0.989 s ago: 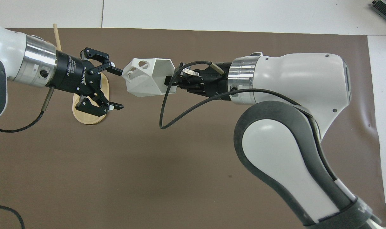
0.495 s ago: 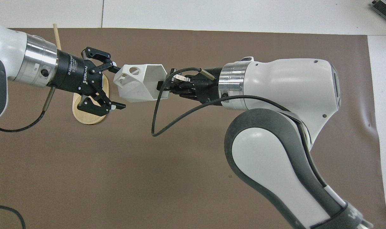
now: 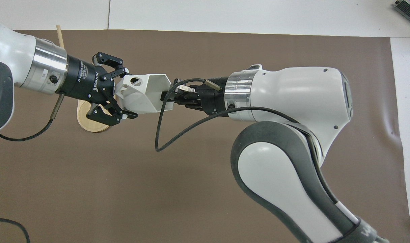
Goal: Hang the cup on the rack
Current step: 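Bring the cup to the left gripper and grasp it there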
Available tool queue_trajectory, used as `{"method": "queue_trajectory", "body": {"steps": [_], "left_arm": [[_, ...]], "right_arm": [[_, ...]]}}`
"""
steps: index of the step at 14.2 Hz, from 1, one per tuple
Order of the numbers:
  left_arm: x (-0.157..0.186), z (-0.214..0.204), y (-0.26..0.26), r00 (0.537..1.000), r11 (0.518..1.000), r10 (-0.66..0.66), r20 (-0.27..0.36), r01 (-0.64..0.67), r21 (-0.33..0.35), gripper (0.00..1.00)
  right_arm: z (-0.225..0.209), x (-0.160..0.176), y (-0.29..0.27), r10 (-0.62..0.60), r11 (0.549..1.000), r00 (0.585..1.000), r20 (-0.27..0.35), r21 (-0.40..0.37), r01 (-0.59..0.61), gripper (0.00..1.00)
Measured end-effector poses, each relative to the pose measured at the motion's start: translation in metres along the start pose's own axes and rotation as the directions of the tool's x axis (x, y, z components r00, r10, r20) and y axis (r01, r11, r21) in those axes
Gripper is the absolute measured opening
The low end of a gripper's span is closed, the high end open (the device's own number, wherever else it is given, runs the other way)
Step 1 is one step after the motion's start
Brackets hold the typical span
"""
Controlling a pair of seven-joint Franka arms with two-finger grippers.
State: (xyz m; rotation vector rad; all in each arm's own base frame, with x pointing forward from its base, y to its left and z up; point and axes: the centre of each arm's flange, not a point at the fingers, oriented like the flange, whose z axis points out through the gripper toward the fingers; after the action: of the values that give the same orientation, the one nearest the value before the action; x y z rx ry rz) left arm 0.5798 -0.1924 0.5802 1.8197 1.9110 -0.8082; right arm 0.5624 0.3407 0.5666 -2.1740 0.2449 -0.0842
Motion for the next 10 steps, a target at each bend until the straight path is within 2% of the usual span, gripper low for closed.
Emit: {"method": "queue_trajectory", "body": {"steps": [3, 4, 5, 6, 7, 10], "left_arm": [[0.0006, 0.0, -0.0003, 1.0, 1.0, -0.003, -0.001, 0.003, 0.004, 1.0], [0.0006, -0.0001, -0.001, 1.0, 1.0, -0.004, -0.002, 0.004, 0.008, 0.93], [0.0007, -0.0003, -0.0011, 1.0, 1.0, -0.006, -0.002, 0.006, 0.008, 0.93], [0.0008, -0.0012, -0.0019, 1.0, 1.0, -0.007, -0.002, 0.007, 0.011, 0.87], [0.0001, -0.0029, -0.004, 1.0, 1.0, -0.008, -0.004, 0.009, 0.015, 0.71], [0.0003, -0.0056, -0.0053, 1.0, 1.0, -0.01, -0.004, 0.011, 0.014, 0.69]], "right_arm": [[0.0005, -0.0004, 0.0001, 0.0, 1.0, 1.0, 0.001, 0.0, 0.0, 0.05], [0.0007, 0.0001, 0.0008, 0.001, 1.0, 1.0, 0.0, -0.001, -0.001, 0.05], [0.001, 0.0, 0.0009, 0.001, 1.0, 1.0, 0.0, -0.001, -0.001, 0.05], [0.0007, 0.0011, 0.0016, 0.003, 1.0, 1.0, -0.005, 0.0, -0.003, 0.05], [0.0005, 0.0029, 0.0024, 0.006, 1.0, 1.0, -0.012, 0.003, -0.006, 0.05], [0.0005, 0.002, 0.0005, 0.003, 1.0, 1.0, -0.011, 0.005, -0.003, 0.05]]}}
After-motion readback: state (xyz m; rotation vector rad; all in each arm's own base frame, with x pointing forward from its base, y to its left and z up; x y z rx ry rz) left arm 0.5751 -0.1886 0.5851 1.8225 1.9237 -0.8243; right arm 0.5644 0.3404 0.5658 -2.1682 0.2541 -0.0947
